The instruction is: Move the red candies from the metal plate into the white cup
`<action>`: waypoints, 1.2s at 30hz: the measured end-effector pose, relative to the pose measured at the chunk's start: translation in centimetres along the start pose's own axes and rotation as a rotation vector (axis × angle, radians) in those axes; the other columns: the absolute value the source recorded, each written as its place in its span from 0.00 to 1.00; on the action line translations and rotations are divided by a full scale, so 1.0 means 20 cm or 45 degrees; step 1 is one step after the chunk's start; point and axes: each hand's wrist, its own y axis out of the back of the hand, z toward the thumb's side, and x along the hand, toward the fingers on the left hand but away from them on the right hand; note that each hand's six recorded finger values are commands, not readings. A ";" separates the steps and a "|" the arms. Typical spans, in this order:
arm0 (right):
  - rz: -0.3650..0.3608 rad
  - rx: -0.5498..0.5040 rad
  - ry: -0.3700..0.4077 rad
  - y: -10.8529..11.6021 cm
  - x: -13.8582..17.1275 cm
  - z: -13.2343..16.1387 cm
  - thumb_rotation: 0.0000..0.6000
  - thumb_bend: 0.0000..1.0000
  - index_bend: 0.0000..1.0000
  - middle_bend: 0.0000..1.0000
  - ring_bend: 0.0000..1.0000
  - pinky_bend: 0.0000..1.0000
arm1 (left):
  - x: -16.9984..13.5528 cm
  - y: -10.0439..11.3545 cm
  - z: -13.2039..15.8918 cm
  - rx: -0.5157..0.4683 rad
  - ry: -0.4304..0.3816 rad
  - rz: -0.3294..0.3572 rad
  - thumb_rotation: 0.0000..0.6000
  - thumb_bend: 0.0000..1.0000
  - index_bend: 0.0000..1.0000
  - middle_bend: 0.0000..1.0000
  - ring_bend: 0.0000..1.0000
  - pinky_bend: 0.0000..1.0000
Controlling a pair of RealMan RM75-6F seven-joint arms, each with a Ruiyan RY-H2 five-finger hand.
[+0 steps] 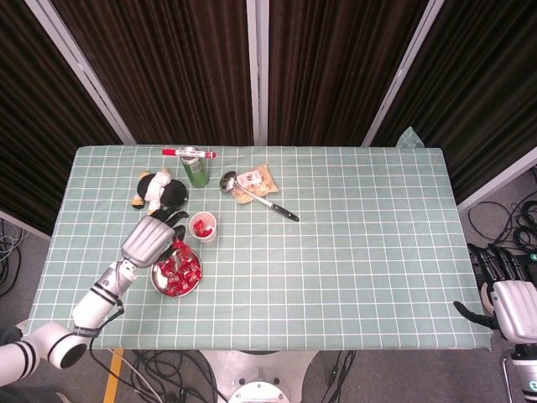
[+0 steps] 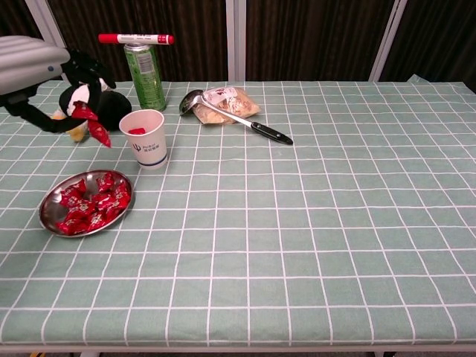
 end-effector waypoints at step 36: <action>0.005 0.001 -0.029 0.00 -0.01 -0.03 1.00 0.07 0.00 0.13 0.00 0.00 | 0.37 -0.11 0.11 0.094 -0.009 -0.127 1.00 0.45 0.40 0.33 0.19 0.33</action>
